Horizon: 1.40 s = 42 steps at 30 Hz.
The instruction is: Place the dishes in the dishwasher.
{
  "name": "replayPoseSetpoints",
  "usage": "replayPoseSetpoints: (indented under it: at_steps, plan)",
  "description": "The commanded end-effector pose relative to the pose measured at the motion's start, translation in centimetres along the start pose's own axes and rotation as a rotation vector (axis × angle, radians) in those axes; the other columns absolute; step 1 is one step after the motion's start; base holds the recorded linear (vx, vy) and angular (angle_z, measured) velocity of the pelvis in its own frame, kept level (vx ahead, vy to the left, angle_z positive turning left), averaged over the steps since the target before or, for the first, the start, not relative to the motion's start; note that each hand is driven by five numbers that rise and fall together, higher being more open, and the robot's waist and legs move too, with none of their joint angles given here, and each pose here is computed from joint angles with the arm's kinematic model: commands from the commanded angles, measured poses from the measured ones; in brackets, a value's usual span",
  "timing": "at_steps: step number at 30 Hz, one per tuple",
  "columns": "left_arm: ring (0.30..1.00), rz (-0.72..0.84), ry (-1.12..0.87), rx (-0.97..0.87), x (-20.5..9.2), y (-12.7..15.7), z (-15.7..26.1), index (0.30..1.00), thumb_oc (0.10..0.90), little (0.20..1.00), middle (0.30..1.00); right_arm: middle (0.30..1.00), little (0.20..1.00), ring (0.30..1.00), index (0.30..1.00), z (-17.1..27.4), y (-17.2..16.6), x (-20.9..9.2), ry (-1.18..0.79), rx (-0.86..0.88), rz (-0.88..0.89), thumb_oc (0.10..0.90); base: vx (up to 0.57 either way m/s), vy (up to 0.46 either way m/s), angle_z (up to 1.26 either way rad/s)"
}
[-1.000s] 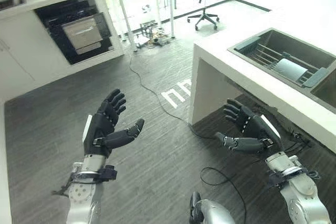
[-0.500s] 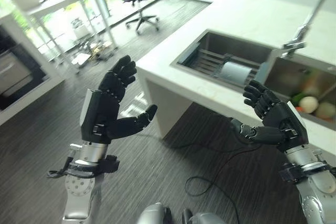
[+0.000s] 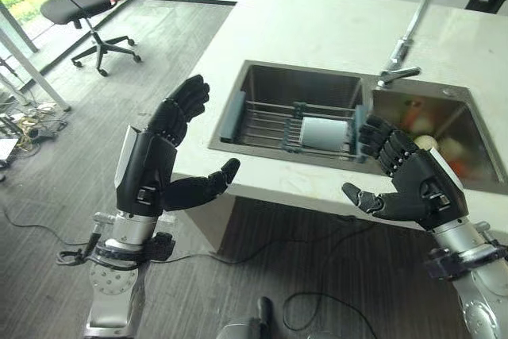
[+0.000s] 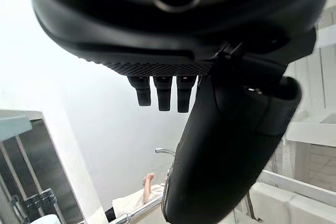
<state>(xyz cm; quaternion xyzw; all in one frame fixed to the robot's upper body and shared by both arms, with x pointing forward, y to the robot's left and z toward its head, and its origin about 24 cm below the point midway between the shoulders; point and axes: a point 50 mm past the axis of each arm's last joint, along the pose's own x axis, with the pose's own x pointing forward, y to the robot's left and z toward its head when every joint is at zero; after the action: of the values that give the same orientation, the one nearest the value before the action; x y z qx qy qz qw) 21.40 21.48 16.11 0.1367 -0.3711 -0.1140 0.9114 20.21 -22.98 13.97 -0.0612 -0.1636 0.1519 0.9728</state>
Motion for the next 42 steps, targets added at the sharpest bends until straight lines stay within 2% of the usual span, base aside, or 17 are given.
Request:
replayPoseSetpoints:
  at_steps: [1,8,17,22,28,33,39,42]
  plan:
    - [0.9,-0.052,-0.169,0.011,1.4,0.4,2.9,0.9,0.8,0.9,0.9,0.9,0.9,0.9,0.9,3.1,-0.4,1.7,-0.233,-0.048,-0.044,0.8,0.14,0.162,0.05]
    - [0.9,-0.013,-0.187,0.067,1.4,0.8,3.5,0.9,0.8,0.9,0.9,0.9,0.9,0.9,0.9,2.5,0.5,2.5,-0.241,0.027,0.002,0.8,0.07,0.036,-0.68]
    - [0.9,-0.019,-0.198,0.064,1.9,0.4,4.0,0.9,0.8,0.9,0.9,0.9,0.9,0.9,0.9,2.4,1.4,2.8,-0.252,0.083,-0.004,0.8,0.12,-0.228,-0.47]
    - [0.9,0.037,-0.177,-0.011,1.7,0.9,3.8,0.9,0.8,0.9,0.9,0.9,0.9,0.9,0.9,2.3,1.6,3.5,-0.239,0.072,0.007,0.8,0.12,-0.434,0.04]
    - [0.9,0.107,-0.213,-0.129,2.0,0.2,3.4,0.9,0.8,0.9,0.9,0.9,0.9,0.9,0.9,2.6,0.2,3.2,-0.211,0.034,-0.009,0.8,0.19,-0.404,-0.02]
    - [0.9,0.121,-0.218,-0.16,1.5,0.6,3.3,0.9,0.8,0.9,0.9,0.9,0.9,0.9,0.9,2.2,-0.1,2.8,-0.192,-0.005,-0.039,0.8,0.12,0.075,0.18]
    - [0.9,0.107,-0.157,-0.06,1.7,0.5,2.7,0.9,0.8,0.9,0.9,0.9,0.9,0.9,0.9,2.0,-0.1,2.7,-0.187,0.028,-0.048,0.8,0.08,0.159,-0.06]
    - [0.9,0.069,-0.111,0.07,1.8,1.3,2.6,0.9,0.8,0.9,0.9,0.9,0.9,0.9,0.9,1.7,0.0,2.3,-0.161,0.019,-0.039,0.8,0.09,0.158,0.02]
